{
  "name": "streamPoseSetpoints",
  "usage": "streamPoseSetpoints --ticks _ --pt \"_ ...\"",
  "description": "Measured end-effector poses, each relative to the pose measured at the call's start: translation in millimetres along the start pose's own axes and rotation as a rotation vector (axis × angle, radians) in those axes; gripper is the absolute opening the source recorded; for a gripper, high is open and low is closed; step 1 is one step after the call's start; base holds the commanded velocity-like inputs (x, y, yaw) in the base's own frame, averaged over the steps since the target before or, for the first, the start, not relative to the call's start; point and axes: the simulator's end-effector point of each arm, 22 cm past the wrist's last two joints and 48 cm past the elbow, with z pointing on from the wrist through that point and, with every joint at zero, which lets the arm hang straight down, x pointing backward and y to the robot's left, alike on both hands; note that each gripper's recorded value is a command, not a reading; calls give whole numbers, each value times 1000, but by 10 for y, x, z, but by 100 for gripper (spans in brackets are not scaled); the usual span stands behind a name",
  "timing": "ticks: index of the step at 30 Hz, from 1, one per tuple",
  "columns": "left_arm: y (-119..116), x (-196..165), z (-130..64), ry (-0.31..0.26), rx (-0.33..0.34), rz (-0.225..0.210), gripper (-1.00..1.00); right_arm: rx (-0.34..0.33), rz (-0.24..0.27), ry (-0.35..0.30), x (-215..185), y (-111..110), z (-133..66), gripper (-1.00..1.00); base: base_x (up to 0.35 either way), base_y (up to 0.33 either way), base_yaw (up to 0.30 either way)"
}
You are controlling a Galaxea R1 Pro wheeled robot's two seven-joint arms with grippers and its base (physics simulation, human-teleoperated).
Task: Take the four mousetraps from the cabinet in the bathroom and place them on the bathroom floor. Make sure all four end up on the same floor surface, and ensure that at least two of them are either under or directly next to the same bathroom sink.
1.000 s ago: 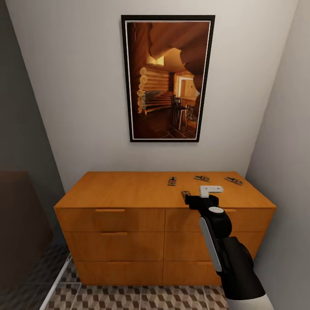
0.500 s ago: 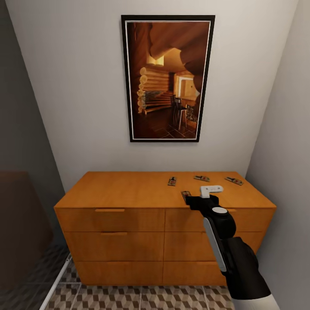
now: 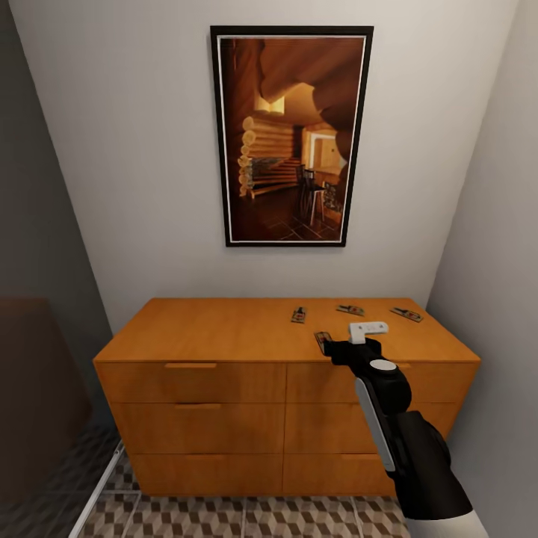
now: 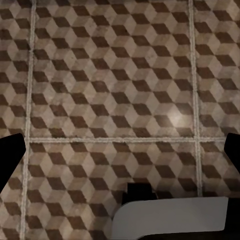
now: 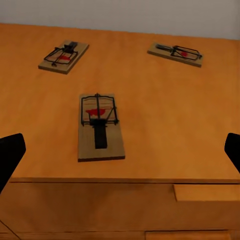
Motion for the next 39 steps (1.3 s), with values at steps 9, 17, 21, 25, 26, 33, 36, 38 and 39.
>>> streamPoseSetpoints --ticks 9,17,21,25,26,33,36,38,39 --pt "-1 34 -6 7 0 0 100 -1 0 -1 -3 8 -3 100 166 51 0" --pt "-5 39 -6 8 1 2 100 -2 0 -1 -2 10 -2 100 129 76 0" --pt "-6 41 -6 8 1 2 100 -2 1 -1 -2 10 -1 100 28 16 0" --pt "-6 42 -6 8 1 2 100 -3 1 -1 -3 13 0 100 8 5 0" --pt "-6 42 -6 8 1 2 100 -3 1 -1 -4 13 0 100 3 2 0" --pt "-6 42 -6 9 2 2 100 -2 2 -1 -3 8 1 100 1 1 0" --pt "-7 43 -6 9 2 3 100 -2 2 -1 -1 7 2 100 0 0 0" --pt "-8 42 -6 9 2 3 100 -3 2 0 5 8 5 100 0 0 0" --pt "-8 42 -6 8 2 3 100 -2 2 1 8 8 7 100 0 0 0"
